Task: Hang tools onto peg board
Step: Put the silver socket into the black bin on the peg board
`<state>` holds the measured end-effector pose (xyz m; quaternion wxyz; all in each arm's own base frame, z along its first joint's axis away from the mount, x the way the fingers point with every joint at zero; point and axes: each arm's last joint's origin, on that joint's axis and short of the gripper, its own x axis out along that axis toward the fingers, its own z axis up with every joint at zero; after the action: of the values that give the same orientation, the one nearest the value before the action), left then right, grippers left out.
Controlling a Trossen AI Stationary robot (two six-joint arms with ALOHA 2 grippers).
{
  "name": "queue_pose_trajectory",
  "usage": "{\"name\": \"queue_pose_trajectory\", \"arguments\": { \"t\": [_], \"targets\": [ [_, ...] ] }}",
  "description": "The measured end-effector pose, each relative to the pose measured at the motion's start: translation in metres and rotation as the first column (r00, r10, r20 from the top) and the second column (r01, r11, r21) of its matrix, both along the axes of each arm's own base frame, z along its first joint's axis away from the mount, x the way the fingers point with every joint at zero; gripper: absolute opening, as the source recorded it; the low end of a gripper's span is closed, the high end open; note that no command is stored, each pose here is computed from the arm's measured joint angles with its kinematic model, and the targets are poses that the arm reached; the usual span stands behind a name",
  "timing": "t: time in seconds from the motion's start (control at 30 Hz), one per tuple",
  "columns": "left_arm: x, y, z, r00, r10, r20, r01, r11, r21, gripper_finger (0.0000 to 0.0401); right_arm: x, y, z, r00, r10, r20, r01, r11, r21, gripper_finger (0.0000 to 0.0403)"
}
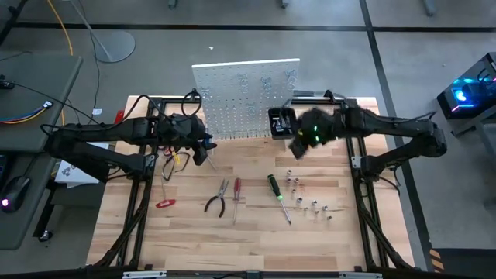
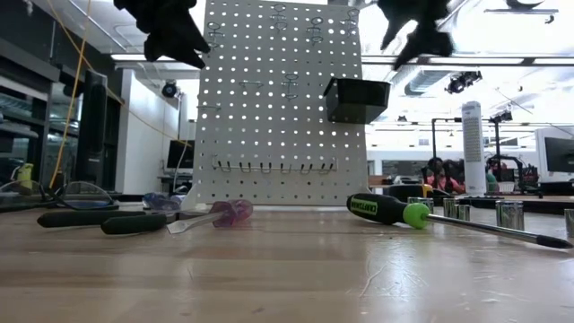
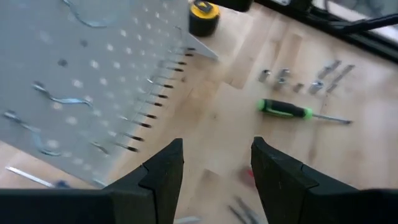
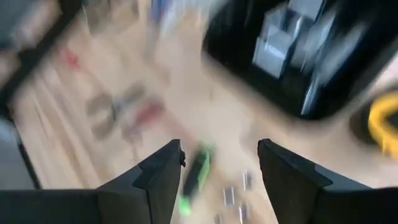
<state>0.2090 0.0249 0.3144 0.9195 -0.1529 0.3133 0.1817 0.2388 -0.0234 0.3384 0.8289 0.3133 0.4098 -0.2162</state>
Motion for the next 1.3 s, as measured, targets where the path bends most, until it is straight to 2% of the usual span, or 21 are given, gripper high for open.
{"name": "queue_pose_trajectory", "arguments": {
  "t": [0.1, 0.27, 0.33, 0.43, 0.53, 0.67, 0.83, 1.07, 1.3],
  "targets": [
    [0.002, -0.005, -0.012, 0.999, -0.052, -0.003, 0.051, 0.991, -0.123, 0.0172, -0.009, 0.019, -0.009, 0.991, 0.028, -0.128, -0.025, 0.999, 0.022, 0.0204],
    [0.009, -0.026, -0.049, 0.986, -0.125, 0.114, 0.155, 0.942, -0.299, 0.0172, -0.020, 0.050, -0.023, 0.969, 0.063, -0.238, -0.051, 0.997, 0.056, 0.0204],
    [0.011, -0.034, -0.064, 0.976, -0.113, 0.187, 0.172, 0.925, -0.340, 0.0172, -0.022, 0.058, -0.032, 0.962, 0.058, -0.266, -0.040, 0.997, 0.072, 0.0204],
    [0.010, -0.040, -0.084, 0.956, -0.038, 0.290, 0.154, 0.908, -0.388, 0.0172, -0.021, 0.062, -0.051, 0.959, -0.022, -0.281, 0.055, 0.992, 0.110, 0.0204],
    [0.007, -0.042, -0.098, 0.942, 0.020, 0.336, 0.129, 0.901, -0.415, 0.0172, -0.015, 0.061, -0.077, 0.965, -0.070, -0.253, 0.121, 0.973, 0.195, 0.0204],
    [0.003, -0.041, -0.108, 0.951, 0.037, 0.306, 0.102, 0.898, -0.427, 0.0172, -0.010, 0.057, -0.117, 0.963, -0.136, -0.232, 0.198, 0.942, 0.270, 0.0204],
    [0.001, -0.041, -0.112, 0.961, 0.038, 0.273, 0.085, 0.900, -0.427, 0.0172, -0.006, 0.048, -0.157, 0.922, -0.219, -0.319, 0.310, 0.911, 0.272, 0.0204],
    [0.001, -0.041, -0.112, 0.962, 0.035, 0.273, 0.087, 0.903, -0.421, 0.0172, 0.016, 0.044, -0.177, 0.900, -0.264, -0.347, 0.359, 0.900, 0.247, 0.0204],
    [0.001, -0.041, -0.112, 0.961, 0.052, 0.272, 0.077, 0.894, -0.442, 0.0172, 0.030, 0.045, -0.190, 0.844, -0.296, -0.446, 0.410, 0.894, 0.182, 0.0204]
  ]
}}
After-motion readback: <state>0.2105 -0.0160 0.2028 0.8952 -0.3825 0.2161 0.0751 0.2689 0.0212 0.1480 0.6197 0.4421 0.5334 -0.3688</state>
